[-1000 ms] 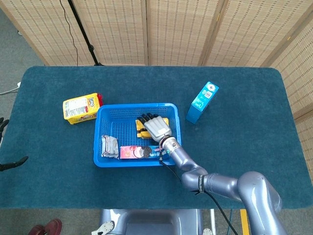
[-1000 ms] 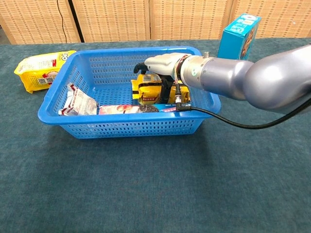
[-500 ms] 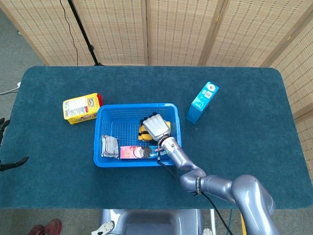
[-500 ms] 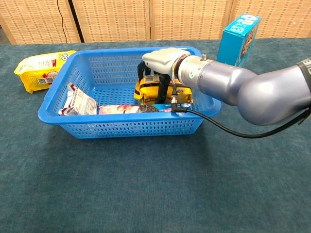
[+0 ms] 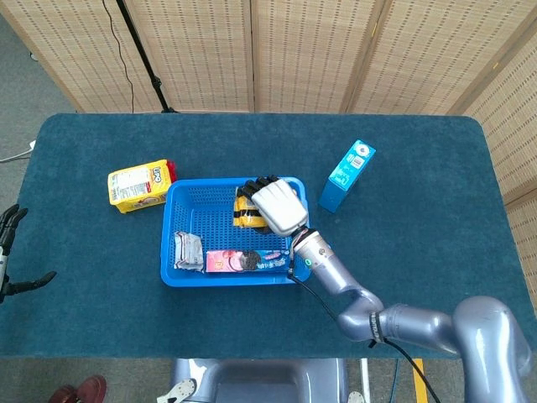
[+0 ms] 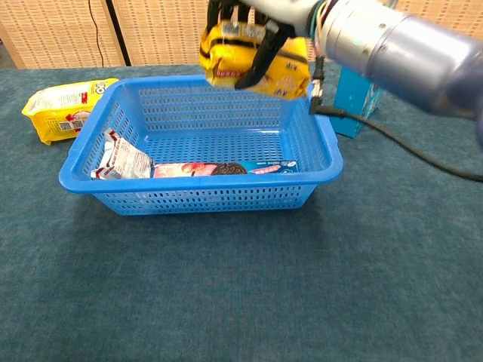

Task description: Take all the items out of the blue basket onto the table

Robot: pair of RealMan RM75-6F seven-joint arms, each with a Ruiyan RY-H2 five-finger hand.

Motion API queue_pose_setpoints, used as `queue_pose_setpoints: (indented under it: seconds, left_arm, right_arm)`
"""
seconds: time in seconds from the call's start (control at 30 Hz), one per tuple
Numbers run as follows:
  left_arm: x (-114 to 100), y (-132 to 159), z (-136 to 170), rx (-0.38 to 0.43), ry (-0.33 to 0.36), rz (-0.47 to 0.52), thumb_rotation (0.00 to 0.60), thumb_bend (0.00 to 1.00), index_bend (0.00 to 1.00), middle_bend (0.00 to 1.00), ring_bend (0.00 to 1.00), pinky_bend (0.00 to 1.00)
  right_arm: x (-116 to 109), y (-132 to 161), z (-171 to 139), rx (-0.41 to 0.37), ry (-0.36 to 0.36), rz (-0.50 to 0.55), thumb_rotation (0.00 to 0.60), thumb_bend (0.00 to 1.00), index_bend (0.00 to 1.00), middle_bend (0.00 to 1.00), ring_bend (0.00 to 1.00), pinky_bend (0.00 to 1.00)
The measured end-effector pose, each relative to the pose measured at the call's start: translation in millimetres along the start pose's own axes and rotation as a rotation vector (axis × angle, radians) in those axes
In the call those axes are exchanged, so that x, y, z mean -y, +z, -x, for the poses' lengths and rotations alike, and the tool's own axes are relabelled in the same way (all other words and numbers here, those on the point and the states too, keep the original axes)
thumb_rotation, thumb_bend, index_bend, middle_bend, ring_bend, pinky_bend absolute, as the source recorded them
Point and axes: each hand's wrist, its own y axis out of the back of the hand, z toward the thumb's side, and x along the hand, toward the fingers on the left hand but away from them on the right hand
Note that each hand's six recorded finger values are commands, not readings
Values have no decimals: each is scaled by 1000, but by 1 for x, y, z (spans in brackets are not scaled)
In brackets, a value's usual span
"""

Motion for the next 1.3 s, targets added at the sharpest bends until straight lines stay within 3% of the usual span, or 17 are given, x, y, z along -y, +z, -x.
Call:
queue_pose_setpoints:
  seconds: [0.17,0.27,0.6,0.67,0.77,0.83,0.93,1.1,1.3]
  left_arm:
    - [5,4,1,17,-20,-2,600,11,0,0,0,0]
    - [5,5,1,20,-21,-4,600,10,0,0,0,0]
    - [9,10,3,28,-31,-12,600,10,0,0,0,0]
    - [9,10,3,28,-32,-13,600,10,0,0,0,0]
    - [9,10,3,28,-32,-13,600,11,0,0,0,0]
    - [9,10,3,27,-31,-13,600,11,0,0,0,0]
    - [10,10,3,26,-32,-14,600,11,0,0,0,0]
    - [11,11,3,27,-38,-16,600,11,0,0,0,0]
    - [13,11,2,28,-42,-21,600,11,0,0,0,0]
  right_arm:
    - [-62,-34,-28,24,-87,-81,600,0,490,572,546,575]
    - [-78,-53,-54,45,-77,-129,600,0,484,570,546,575]
    - [-44,-92,-118,73,74,-201,600,0,452,541,522,557]
    - [-36,-104,-125,89,111,-220,600,0,358,425,392,451]
    - [-22,-116,-133,106,193,-227,600,0,139,132,71,189]
    - [-14,-124,-138,120,250,-231,600,0,52,29,4,102]
    - [-9,-137,-147,153,325,-237,600,0,0,0,0,30]
    - [-26,-138,-146,181,303,-188,600,0,0,0,0,2]
    - [-63,-110,-120,146,203,-74,600,0,0,0,0,2]
